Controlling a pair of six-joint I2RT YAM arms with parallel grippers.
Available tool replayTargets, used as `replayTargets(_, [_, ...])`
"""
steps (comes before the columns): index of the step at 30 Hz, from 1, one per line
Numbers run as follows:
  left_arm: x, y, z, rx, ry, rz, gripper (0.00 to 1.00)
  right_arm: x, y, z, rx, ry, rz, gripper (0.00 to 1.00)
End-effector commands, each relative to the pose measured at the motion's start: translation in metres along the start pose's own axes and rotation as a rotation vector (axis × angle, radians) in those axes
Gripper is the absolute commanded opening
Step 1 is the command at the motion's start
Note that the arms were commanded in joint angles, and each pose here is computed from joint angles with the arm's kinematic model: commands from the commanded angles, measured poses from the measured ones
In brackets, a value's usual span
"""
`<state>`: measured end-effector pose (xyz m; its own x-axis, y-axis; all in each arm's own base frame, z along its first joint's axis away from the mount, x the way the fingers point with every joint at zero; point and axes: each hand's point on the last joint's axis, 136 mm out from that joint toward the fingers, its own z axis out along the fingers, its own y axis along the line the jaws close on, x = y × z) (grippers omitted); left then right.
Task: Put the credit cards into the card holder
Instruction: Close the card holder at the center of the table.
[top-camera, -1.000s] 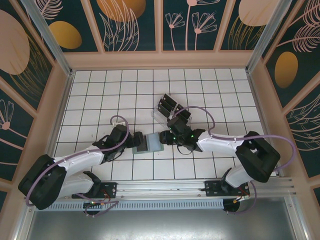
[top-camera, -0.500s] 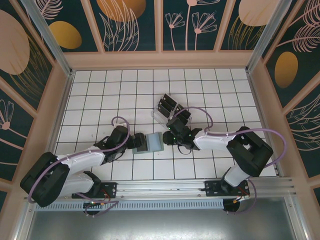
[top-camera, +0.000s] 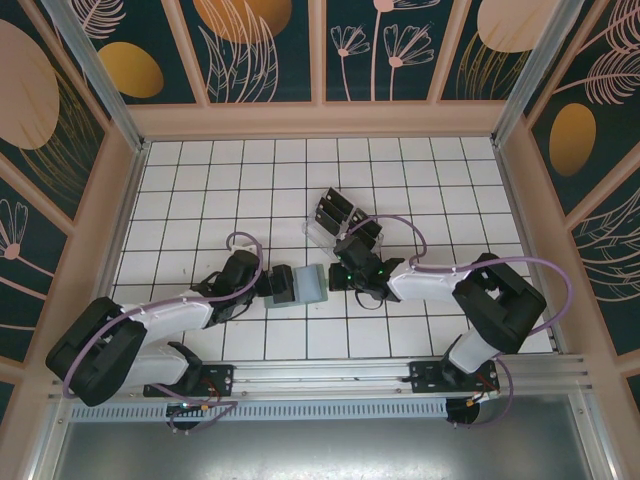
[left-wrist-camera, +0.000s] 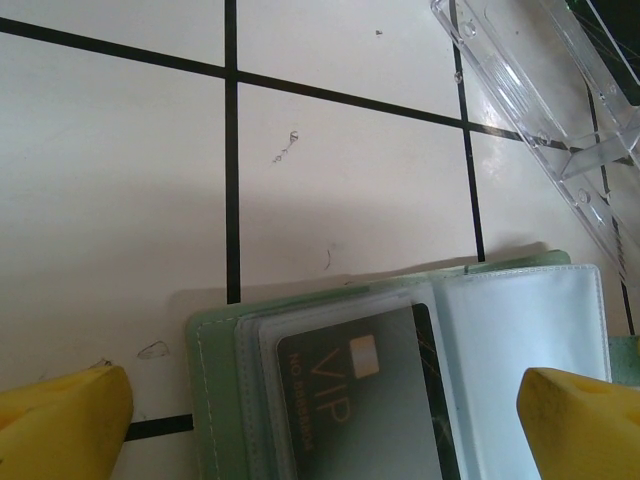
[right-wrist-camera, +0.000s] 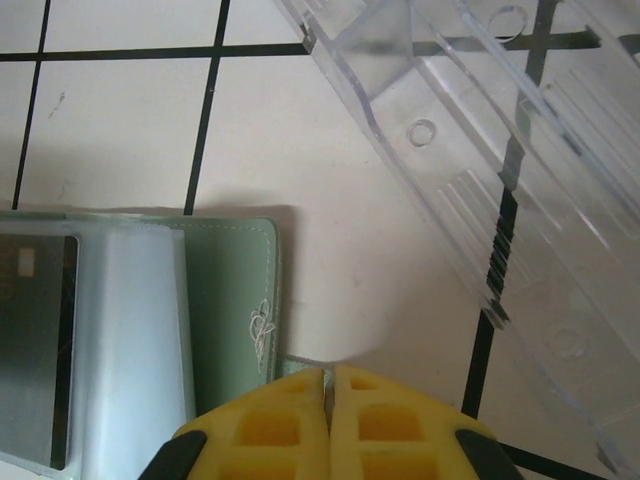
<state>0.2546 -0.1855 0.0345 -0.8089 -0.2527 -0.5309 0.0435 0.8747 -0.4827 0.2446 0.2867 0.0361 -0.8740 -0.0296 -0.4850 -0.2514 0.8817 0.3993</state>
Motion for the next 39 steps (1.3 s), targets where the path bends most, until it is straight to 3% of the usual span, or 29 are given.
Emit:
replayTargets(1, [-0.002, -0.010, 0.005, 0.048, 0.010, 0.003, 0.99, 0.002, 0.012, -0.005, -0.053, -0.003, 0.013, 0.00])
replayTargets(9, [-0.014, -0.029, -0.009, 0.127, -0.026, -0.015, 0.99, 0.007, 0.013, 0.000, -0.072, 0.008, 0.027, 0.00])
replayTargets(20, [-0.044, -0.081, -0.042, 0.358, -0.085, -0.101, 0.98, 0.008, 0.014, 0.002, -0.080, 0.010, 0.029, 0.00])
replayTargets(26, [-0.047, -0.102, -0.046, 0.457, -0.077, -0.154, 0.98, 0.007, 0.015, 0.003, -0.082, 0.008, 0.032, 0.00])
replayTargets(35, [-0.029, -0.129, -0.028, 0.481, -0.030, -0.126, 0.99, 0.001, 0.014, -0.001, -0.078, -0.006, 0.040, 0.00])
replayTargets(37, [-0.023, -0.129, -0.023, 0.479, -0.021, -0.132, 0.98, -0.001, 0.013, -0.005, -0.071, -0.016, 0.042, 0.11])
replayTargets(39, [-0.018, -0.126, -0.016, 0.467, -0.012, -0.141, 0.99, -0.003, 0.013, -0.012, -0.072, -0.029, 0.046, 0.16])
